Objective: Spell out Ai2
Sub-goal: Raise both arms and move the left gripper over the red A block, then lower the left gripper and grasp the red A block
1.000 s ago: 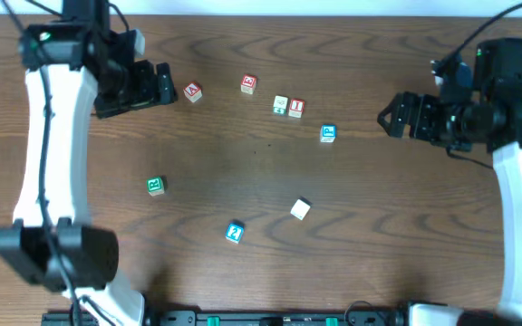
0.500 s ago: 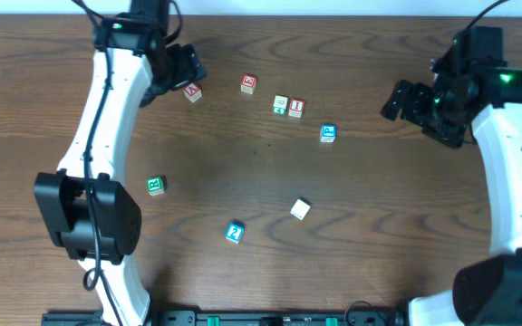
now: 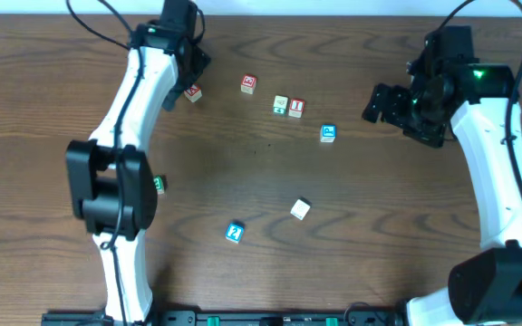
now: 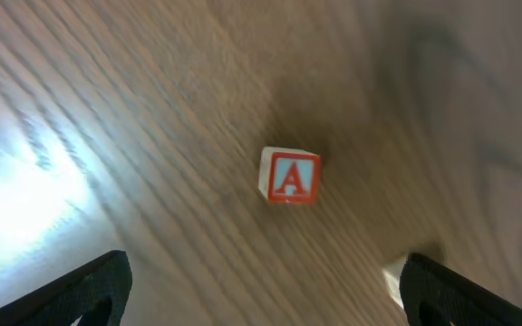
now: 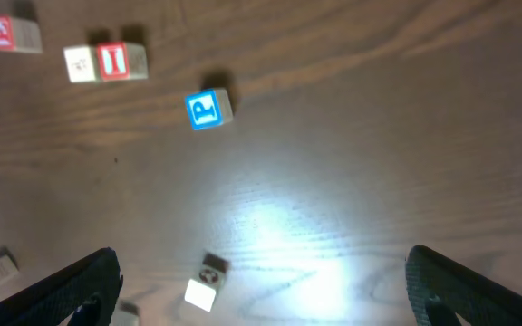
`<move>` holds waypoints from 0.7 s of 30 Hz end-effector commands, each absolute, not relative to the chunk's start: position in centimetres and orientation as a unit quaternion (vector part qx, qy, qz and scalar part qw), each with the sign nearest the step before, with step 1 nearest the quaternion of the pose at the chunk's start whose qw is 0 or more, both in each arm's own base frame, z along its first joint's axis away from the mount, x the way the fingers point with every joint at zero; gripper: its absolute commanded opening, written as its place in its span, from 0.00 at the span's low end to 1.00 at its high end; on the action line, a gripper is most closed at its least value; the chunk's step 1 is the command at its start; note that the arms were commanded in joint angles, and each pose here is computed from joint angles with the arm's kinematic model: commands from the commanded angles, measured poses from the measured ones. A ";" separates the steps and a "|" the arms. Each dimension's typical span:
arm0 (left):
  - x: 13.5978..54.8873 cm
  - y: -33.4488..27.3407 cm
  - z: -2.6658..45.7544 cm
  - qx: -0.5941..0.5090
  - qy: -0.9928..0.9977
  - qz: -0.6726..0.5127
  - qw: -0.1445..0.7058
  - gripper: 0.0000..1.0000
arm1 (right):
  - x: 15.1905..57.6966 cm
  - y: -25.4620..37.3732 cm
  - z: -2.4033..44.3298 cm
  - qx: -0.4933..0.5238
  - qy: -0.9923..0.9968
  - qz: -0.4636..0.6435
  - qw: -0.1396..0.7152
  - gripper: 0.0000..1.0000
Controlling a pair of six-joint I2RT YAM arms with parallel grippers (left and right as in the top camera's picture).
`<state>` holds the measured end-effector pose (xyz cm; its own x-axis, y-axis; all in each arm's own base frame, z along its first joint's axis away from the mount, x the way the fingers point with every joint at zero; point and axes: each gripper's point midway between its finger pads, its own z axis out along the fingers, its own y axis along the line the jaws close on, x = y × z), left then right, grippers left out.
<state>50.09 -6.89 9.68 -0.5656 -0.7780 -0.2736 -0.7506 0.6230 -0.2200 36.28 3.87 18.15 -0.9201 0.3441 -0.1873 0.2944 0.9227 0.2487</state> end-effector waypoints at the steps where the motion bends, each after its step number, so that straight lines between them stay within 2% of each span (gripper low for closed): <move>1: 51.3 -7.8 8.1 -0.446 0.877 -0.061 0.169 0.96 | 36.1 3.7 18.8 0.169 0.973 0.098 0.121 0.99; 7: 52.9 -8.3 6.5 -0.425 0.884 -0.067 0.184 0.96 | 36.2 3.1 18.7 0.169 0.974 0.079 0.125 0.99; 21: 52.8 -8.0 4.1 -0.433 0.884 -0.051 0.170 0.96 | 36.1 3.9 18.7 0.158 0.976 0.080 0.125 0.99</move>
